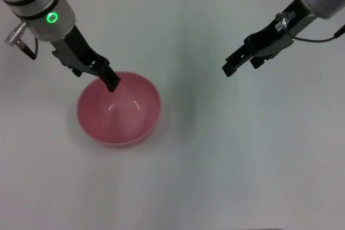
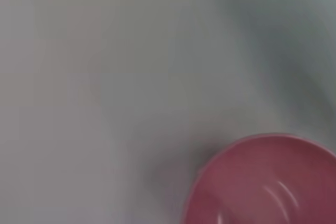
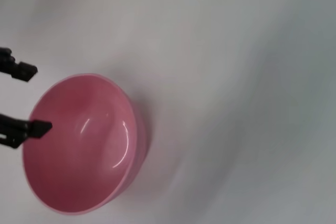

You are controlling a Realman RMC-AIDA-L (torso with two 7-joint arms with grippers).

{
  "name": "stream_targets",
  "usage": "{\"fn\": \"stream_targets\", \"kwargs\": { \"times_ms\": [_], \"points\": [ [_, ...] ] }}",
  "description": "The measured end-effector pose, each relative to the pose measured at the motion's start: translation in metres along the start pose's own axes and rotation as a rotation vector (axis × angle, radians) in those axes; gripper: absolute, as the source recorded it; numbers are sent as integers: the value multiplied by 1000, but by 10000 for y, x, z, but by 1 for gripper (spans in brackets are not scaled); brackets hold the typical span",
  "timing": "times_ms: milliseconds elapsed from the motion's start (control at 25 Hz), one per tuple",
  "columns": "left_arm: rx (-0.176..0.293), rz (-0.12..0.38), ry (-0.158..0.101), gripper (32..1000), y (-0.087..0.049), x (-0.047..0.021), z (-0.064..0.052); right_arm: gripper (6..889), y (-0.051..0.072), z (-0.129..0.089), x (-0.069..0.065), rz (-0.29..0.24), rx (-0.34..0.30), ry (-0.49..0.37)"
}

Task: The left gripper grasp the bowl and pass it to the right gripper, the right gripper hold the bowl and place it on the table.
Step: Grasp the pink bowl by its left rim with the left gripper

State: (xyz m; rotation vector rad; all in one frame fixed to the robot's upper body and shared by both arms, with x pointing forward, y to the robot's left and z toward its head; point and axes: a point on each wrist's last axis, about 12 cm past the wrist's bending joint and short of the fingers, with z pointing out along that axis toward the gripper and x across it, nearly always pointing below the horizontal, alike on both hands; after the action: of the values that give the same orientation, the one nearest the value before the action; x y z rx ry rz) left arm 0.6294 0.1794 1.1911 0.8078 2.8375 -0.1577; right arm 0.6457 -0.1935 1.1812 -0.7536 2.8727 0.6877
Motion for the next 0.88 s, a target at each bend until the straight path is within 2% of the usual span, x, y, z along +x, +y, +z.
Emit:
{"fn": "stream_targets", "kwargs": {
  "times_ms": [200, 680, 880],
  "points": [
    [-77, -10, 9, 891, 93, 18, 18, 878, 0, 0, 0, 0, -1, -1],
    [-84, -29, 48, 883, 167, 90, 182, 878, -2, 2, 3, 0, -1, 0],
    [-86, -36, 52, 879, 193, 104, 243, 878, -4, 0, 3, -1, -1, -1]
  ]
}}
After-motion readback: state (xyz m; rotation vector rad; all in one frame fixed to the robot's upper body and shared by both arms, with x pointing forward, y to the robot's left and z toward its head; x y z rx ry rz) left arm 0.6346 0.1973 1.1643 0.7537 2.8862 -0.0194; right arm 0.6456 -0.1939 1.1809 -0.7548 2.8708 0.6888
